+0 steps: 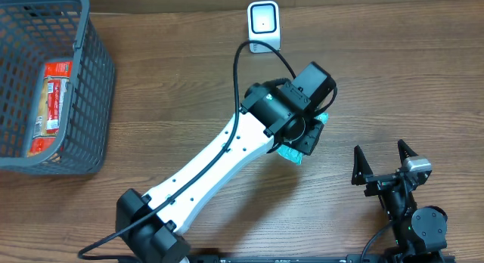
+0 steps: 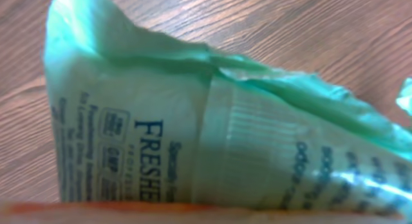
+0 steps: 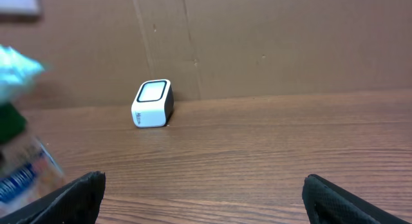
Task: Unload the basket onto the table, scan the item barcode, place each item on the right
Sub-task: 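Lift the package out of the basket with the left gripper, then carry the package toward the white scanner and hold it below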
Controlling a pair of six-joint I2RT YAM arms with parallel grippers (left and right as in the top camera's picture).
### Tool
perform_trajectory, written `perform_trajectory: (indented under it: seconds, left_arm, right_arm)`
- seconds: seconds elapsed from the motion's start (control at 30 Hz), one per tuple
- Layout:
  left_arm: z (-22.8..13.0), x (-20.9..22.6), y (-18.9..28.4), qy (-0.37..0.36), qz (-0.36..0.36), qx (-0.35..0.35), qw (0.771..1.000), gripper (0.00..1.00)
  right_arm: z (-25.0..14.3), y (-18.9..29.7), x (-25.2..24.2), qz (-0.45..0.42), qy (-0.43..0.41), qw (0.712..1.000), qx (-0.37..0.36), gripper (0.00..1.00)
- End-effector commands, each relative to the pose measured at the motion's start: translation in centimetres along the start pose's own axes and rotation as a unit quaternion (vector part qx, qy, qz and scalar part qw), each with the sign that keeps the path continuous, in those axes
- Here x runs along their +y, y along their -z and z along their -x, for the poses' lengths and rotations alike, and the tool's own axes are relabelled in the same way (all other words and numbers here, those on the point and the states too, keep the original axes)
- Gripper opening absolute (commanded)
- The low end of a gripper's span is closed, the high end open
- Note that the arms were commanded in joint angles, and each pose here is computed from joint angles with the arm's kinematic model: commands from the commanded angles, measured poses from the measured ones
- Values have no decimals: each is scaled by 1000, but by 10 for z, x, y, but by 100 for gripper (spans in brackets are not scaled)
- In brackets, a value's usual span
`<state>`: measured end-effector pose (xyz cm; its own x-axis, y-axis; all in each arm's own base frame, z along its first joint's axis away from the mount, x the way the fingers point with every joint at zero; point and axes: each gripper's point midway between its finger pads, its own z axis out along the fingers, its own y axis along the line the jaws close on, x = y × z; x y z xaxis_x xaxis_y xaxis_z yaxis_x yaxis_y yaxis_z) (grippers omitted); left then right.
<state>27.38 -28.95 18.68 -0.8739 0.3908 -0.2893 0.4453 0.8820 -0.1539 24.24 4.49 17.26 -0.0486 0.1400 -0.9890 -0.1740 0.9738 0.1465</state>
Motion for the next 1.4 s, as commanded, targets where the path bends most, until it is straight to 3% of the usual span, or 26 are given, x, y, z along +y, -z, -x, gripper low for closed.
perform_trajectory:
  seconds: [0.0,0.4,0.67,0.97,1.1,1.23,1.37]
  left_arm:
    - [-5,-3,-16,15,-7,0,1000,15]
    - [-5,1,-77,39,-14,-27,999,14]
    - [-11,6,-125,39,2,5,999,14]
    - [-10,10,-139,38,17,6,999,13]
    - [-11,7,-139,34,15,5,999,26]
    - [-11,6,-139,34,14,5,999,53]
    - [-13,3,-139,33,5,11,999,65]
  right_arm:
    - [-3,0,0,1,3,1000,0,100]
    - [-3,0,0,1,3,1000,0,100]
    - [-3,0,0,1,3,1000,0,100]
    - [-3,0,0,1,3,1000,0,100]
    - [-3,0,0,1,3,1000,0,100]
    - [-3,0,0,1,3,1000,0,100]
    - [-3,0,0,1,3,1000,0,100]
